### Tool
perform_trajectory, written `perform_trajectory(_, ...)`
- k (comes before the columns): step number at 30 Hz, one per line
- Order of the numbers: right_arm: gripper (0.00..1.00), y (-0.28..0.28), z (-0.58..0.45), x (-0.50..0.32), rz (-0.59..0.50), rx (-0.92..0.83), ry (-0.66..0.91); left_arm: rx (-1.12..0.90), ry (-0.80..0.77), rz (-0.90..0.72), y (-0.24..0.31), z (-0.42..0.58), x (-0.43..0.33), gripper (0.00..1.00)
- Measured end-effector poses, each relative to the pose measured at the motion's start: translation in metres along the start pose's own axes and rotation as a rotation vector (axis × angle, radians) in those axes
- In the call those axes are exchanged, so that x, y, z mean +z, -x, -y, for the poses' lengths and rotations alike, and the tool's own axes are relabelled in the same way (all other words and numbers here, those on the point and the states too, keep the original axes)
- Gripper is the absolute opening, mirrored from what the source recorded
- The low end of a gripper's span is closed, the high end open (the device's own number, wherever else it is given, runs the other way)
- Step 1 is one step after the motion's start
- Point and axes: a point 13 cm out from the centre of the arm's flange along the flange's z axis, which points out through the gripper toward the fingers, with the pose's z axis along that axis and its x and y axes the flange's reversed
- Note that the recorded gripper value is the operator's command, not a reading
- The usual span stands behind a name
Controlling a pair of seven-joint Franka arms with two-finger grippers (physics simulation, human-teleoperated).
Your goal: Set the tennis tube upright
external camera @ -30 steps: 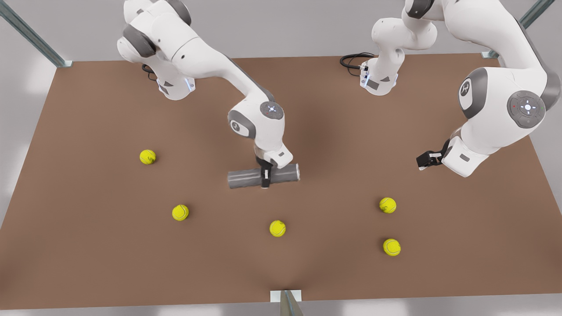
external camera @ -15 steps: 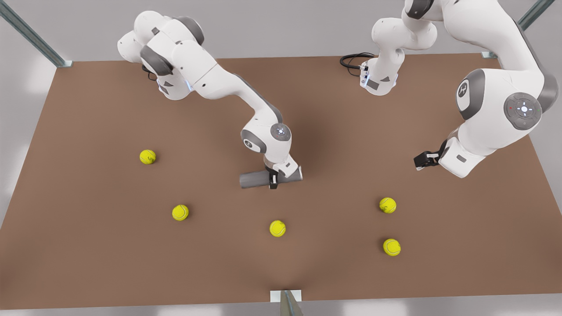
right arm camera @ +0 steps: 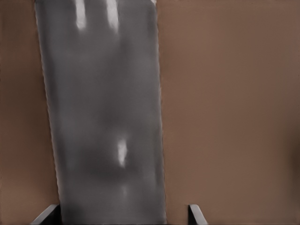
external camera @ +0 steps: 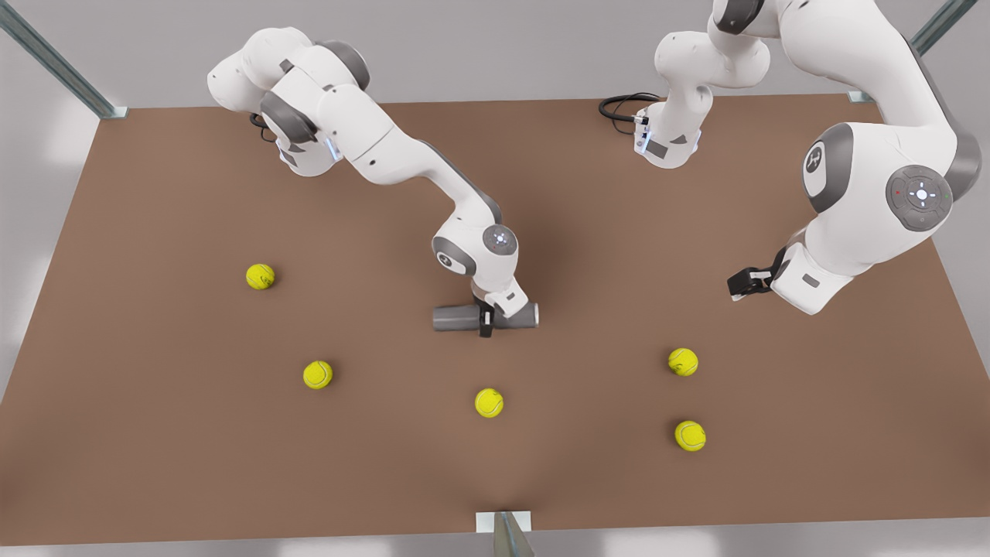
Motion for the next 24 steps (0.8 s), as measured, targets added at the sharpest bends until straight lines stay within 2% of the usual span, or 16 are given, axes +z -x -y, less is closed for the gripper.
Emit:
perform_trajectory(5,1.0,0.015,0.018,-0.078,0.073,0.031,-0.056,0.003,-0.044,-0.022,0.001,0.013,0.009,1.0)
perform_trajectory(8,1.0,0.013,0.028,-0.199,0.142,0.097,-0.069,0.004,-0.162,-0.061,0.0,0.041,0.019,1.0)
perform_trajectory(9,1.0,-0.012,0.043,-0.252,0.159,0.168,-0.055,0.002,-0.203,-0.072,0.001,0.05,0.023,1.0)
perform_trajectory(11,1.0,-0.117,0.103,-0.322,0.127,0.391,-0.019,0.0,-0.29,-0.101,0.005,0.068,0.036,1.0)
perform_trajectory(15,1.0,-0.401,0.205,-0.347,-0.058,0.91,0.052,-0.009,-0.484,-0.245,0.01,0.106,0.124,1.0)
perform_trajectory(17,1.0,-0.496,0.202,-0.349,-0.129,1.077,0.105,0.001,-0.577,-0.294,0.009,0.125,0.154,1.0)
perform_trajectory(20,1.0,-0.565,0.172,-0.377,-0.151,1.203,0.183,-0.007,-0.703,-0.346,-0.027,0.149,0.177,1.0)
perform_trajectory(24,1.0,-0.587,0.141,-0.385,-0.183,1.274,0.29,-0.053,-0.859,-0.367,-0.078,0.204,0.23,1.0)
